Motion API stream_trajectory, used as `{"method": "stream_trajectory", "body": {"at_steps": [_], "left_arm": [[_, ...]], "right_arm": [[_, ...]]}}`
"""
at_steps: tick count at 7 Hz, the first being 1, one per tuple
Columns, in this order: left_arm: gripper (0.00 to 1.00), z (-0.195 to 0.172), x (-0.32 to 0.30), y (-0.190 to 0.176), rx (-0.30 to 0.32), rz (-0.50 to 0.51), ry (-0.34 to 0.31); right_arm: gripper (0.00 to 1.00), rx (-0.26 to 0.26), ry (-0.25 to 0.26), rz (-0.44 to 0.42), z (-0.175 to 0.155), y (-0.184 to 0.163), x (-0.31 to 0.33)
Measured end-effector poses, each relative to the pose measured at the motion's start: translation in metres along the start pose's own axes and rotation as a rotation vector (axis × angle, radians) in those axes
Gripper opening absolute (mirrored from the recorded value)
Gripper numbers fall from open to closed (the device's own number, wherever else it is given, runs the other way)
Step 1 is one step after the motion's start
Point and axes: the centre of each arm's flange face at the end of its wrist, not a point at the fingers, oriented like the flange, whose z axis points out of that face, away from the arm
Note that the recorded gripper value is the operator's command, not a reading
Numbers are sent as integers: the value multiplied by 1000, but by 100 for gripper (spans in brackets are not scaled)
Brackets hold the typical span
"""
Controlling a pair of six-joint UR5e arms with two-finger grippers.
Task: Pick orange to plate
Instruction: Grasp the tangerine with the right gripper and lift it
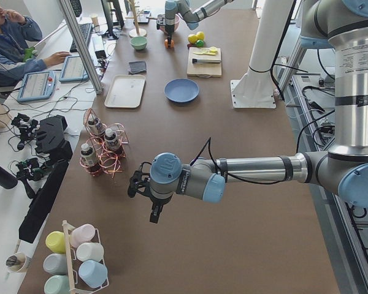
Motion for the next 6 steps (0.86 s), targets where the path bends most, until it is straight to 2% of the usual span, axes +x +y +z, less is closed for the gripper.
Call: {"method": "stream_trajectory", "body": {"at_steps": [1, 3, 4, 6], "left_arm": [[98, 0, 0, 0, 0, 0, 0], [98, 0, 0, 0, 0, 0, 0], [98, 0, -1, 0, -1, -1, 0], [98, 1, -1, 3, -4, -4, 0]], "right_arm": [[0, 16, -11, -9, -11, -2, -10], [0, 25, -39, 5, -62, -19, -70], [0, 11, -45, 80, -88, -29, -128], [0, 15, -68, 244, -103, -14, -261]]}}
